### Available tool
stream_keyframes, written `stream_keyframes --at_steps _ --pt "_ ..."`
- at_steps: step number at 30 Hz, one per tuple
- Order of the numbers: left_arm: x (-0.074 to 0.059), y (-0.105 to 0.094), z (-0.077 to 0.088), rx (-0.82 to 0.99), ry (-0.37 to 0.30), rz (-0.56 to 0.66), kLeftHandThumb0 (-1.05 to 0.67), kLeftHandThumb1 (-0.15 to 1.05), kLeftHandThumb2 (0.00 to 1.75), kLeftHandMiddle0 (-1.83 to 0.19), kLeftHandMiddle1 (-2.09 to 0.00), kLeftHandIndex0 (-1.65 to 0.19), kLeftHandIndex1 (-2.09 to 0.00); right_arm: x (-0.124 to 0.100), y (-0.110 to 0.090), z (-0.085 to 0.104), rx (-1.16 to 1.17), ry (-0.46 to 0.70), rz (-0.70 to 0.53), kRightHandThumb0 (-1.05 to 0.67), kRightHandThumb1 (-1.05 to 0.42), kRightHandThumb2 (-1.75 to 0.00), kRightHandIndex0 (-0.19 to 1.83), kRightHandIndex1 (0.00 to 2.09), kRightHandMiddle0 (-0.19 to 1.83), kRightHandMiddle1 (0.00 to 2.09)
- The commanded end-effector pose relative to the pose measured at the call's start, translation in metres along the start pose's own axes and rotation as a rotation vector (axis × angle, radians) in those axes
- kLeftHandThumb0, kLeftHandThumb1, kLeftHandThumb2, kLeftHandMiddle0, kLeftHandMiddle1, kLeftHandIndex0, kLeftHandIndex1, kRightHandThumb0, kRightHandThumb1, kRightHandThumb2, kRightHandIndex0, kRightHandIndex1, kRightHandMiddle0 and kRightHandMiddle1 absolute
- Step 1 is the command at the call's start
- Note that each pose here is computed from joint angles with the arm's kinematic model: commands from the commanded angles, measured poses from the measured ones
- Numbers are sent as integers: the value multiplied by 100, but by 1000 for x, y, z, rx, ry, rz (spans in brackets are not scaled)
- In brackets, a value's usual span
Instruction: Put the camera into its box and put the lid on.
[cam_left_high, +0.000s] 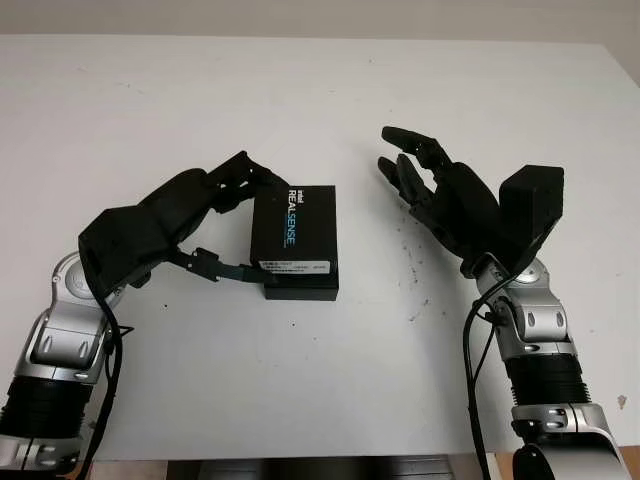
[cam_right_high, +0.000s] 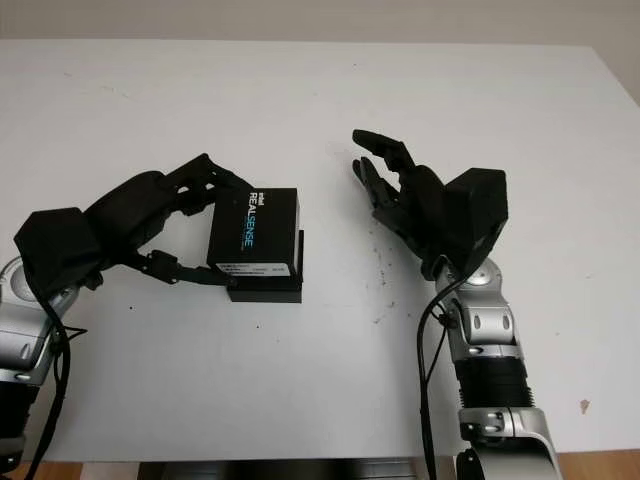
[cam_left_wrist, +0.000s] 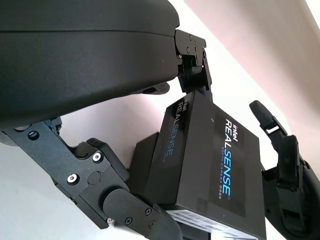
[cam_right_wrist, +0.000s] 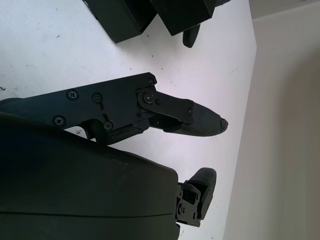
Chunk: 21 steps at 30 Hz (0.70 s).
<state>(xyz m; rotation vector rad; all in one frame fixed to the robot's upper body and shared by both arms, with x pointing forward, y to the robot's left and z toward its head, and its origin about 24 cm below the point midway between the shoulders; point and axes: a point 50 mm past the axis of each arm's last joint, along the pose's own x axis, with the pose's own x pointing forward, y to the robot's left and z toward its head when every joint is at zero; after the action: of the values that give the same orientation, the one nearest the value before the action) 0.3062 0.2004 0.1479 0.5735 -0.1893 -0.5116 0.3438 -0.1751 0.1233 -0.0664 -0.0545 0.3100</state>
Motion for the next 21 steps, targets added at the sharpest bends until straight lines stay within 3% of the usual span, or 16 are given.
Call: stream_keyframes --at_steps 1,21 --pt "-3 -3 1 -22 -4 -8 -42 105 52 -27 -6 -63 -200 -1 -2 4 -12 -15 -4 -54 -105 -60 18 5 -19 81" --pt "-7 -10 -8 -52 59 -27 -43 105 53 -26 -5 -63 -200 -2 -2 4 -6 -12 -1 -53 -105 -60 17 5 -19 78"
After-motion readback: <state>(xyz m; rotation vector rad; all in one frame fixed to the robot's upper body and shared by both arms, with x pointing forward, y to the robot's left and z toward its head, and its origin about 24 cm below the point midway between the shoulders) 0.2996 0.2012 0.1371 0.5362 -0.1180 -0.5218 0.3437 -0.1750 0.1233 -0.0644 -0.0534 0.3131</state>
